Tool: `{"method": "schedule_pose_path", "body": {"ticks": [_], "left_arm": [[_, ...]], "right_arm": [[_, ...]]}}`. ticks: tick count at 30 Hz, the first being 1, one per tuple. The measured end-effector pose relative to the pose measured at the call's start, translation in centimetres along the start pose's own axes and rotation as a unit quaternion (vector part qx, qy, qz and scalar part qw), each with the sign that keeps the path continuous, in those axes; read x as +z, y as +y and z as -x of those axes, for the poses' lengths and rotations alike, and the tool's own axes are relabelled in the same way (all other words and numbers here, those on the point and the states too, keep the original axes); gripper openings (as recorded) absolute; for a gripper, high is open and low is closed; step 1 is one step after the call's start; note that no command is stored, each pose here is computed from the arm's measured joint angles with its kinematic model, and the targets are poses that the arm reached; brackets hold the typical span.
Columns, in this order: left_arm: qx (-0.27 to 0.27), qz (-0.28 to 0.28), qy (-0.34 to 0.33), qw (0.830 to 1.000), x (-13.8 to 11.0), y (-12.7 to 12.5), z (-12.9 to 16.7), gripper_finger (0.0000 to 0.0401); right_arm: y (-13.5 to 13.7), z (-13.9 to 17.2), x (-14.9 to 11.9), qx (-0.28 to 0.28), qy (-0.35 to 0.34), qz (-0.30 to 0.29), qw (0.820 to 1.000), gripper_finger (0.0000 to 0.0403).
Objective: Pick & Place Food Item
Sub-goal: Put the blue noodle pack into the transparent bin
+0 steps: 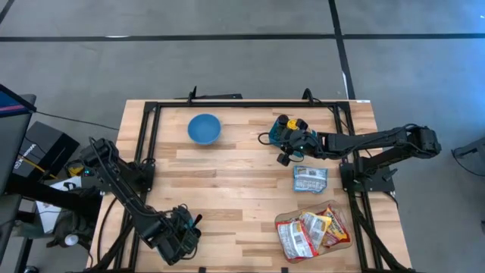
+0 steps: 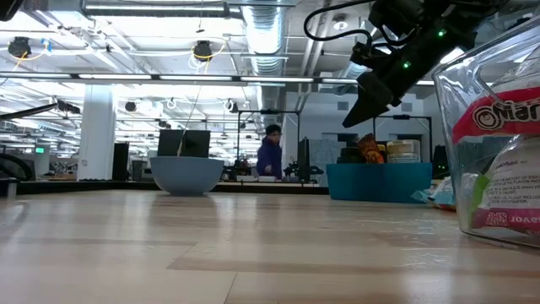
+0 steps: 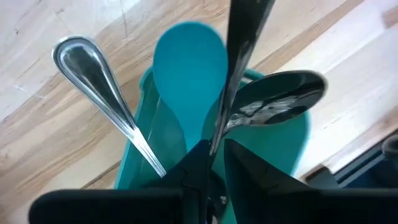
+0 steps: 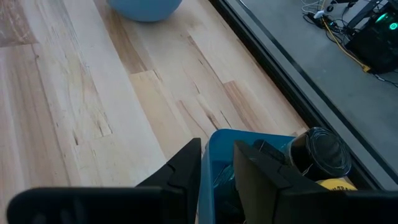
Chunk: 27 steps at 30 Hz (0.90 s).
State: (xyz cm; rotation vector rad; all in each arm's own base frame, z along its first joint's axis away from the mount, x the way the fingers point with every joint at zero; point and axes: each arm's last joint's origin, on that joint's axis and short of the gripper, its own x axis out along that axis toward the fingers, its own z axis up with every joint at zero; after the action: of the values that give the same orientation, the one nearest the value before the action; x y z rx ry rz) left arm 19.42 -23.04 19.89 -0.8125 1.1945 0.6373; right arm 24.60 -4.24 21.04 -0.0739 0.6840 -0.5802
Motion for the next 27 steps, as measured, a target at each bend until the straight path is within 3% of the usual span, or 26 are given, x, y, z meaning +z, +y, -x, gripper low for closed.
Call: {"method": "schedule_pose_path", "body": {"ticks": [21, 27], "left_arm": [[-0.056, 0.006, -0.121, 0.991, 0.70, -0.52, 0.36, 0.0044], [-0.063, 0.008, -0.127, 0.990, 0.71, -0.63, 0.38, 0.0044]], "right_arm": [[0.00, 0.00, -0.01, 0.000, 0.000, 0.000, 1.000, 0.0087], [0.00, 0.00, 0.00, 0.000, 0.000, 0.000, 1.000, 0.0087]]}}
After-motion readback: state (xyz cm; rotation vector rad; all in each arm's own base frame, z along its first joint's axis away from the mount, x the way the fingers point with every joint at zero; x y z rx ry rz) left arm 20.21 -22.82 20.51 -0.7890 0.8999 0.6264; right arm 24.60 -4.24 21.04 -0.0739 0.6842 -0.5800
